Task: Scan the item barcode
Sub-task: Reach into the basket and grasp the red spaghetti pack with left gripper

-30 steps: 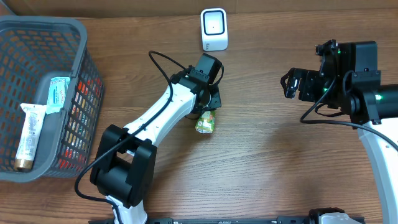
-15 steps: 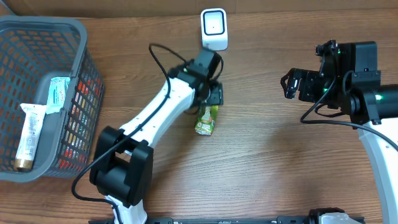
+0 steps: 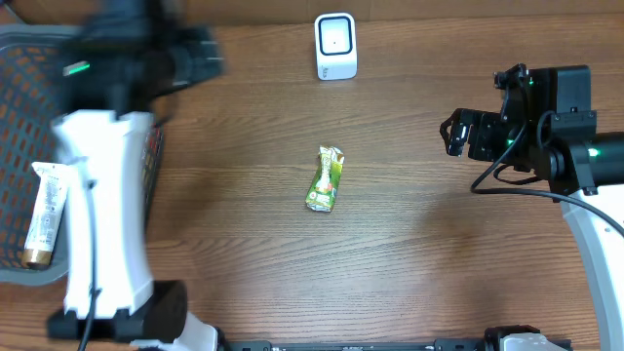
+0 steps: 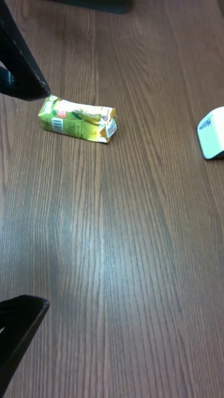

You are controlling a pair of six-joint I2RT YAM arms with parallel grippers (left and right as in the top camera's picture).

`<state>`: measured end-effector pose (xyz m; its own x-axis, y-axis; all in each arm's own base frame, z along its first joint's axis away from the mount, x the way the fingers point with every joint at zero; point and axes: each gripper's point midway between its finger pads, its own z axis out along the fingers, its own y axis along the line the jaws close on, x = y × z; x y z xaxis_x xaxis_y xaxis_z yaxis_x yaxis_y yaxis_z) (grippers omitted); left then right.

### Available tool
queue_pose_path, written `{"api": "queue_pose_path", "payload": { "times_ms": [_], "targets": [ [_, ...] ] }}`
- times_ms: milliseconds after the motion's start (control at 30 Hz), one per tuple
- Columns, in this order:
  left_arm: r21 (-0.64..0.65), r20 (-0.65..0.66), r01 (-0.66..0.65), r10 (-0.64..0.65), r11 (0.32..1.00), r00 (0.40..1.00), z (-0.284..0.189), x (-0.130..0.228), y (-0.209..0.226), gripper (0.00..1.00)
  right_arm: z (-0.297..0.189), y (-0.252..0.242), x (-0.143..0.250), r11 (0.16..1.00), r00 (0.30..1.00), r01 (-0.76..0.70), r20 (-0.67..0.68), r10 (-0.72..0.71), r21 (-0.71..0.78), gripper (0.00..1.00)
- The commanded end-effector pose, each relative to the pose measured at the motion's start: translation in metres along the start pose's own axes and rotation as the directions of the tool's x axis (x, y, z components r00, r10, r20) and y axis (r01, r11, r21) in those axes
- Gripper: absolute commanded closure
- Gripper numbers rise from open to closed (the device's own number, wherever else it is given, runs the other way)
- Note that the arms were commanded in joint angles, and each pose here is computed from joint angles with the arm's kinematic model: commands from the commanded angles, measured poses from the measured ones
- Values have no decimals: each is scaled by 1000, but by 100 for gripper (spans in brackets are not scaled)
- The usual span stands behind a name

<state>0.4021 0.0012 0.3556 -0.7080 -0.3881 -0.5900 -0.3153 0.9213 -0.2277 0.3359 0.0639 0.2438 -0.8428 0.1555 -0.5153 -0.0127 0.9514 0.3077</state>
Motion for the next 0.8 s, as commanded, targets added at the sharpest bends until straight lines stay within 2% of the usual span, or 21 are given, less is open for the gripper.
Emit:
{"api": "queue_pose_path", "payload": {
  "times_ms": [0,33,200,400,467,767],
  "targets": [
    [-110,66,85,-78,990,995,-33,-14,65,19,-5,7,-6,1000,1000,19,21,-19,-17,0],
    [-167,62,140,-131,976,989,-40,-13,97,19,-5,7,-6,1000,1000,19,21,-19,-17,0],
    [-309,57,290,-286,906,956,-49,-3,178,19,-5,7,-6,1000,1000,19,21,-19,-17,0],
    [-392,22,383,-407,837,913,-32,19,232,17,-5,7,-6,1000,1000,19,20,-19,-17,0],
    [-414,-21,366,-411,833,912,-17,31,243,17,-5,7,-6,1000,1000,19,20,-19,-17,0],
    [-409,-230,175,-286,896,930,65,84,268,15,-2,6,-5,1000,1000,17,12,-17,-15,0]
  ]
}}
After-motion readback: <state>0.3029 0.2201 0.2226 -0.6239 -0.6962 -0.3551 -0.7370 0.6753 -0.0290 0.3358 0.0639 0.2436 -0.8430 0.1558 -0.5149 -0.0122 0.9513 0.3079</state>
